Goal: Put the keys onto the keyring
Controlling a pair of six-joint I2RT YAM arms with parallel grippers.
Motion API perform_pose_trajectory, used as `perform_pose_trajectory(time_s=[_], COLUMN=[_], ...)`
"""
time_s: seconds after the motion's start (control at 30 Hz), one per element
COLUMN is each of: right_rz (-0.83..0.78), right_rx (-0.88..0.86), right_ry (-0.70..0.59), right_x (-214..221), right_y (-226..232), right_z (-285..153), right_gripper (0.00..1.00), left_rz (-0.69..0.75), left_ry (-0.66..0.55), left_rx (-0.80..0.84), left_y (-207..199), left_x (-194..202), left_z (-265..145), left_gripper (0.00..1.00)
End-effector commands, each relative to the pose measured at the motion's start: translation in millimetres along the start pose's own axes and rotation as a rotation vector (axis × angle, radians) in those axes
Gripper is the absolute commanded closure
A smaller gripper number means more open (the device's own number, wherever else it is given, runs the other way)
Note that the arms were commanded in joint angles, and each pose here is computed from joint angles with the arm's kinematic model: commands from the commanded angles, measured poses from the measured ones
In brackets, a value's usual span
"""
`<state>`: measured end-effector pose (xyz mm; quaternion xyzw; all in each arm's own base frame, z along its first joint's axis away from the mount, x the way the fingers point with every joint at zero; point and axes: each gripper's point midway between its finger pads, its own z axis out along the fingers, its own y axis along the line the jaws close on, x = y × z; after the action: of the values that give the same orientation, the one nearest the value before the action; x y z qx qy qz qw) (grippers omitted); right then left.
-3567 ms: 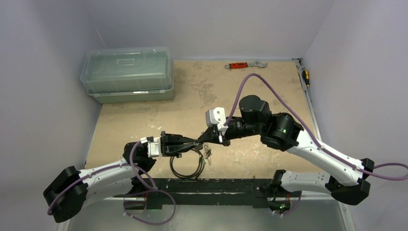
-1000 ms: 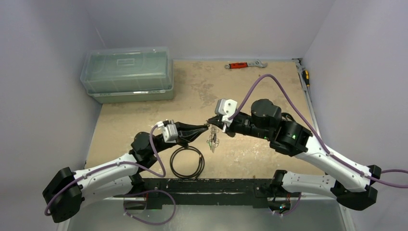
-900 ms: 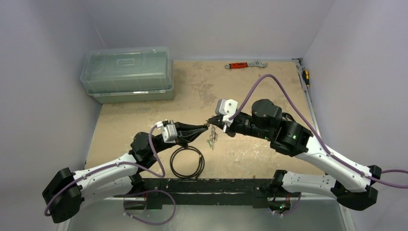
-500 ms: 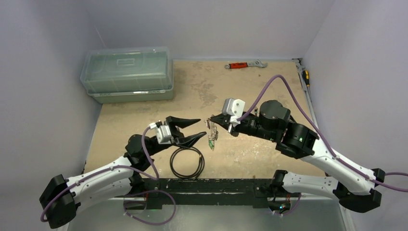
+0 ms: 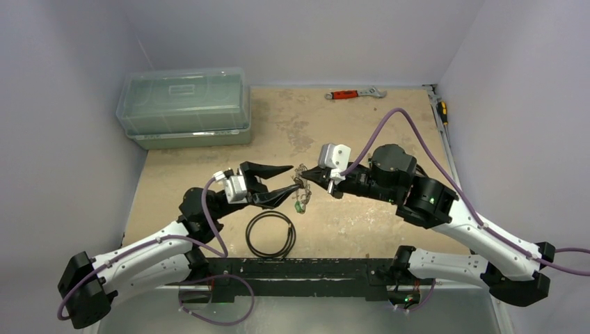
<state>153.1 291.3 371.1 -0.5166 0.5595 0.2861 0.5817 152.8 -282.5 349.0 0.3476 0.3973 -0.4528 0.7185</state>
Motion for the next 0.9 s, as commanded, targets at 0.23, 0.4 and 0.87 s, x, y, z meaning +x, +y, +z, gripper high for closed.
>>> perform_pose_trajectory(time_s=[0.23, 0.4, 0.87], right_rz=[-0.003, -0.004, -0.004], right_rx=[-0.024, -0.029, -0.036], right_ry=[-0.061, -0.075, -0.076], right_x=[-17, -21, -21], right_y=[3, 4, 6], right_z=[0, -3, -3], right_gripper=[1.00, 1.00, 1.00], left_rz=[0.018, 0.026, 0.023], left_ry=[-0.023, 0.002, -0.023], left_rx=[0.046, 0.042, 0.065], left_y=[1, 1, -5], left_x=[-21, -14, -23], left_z=[23, 22, 17], left_gripper=[0.71, 0.76, 0.61])
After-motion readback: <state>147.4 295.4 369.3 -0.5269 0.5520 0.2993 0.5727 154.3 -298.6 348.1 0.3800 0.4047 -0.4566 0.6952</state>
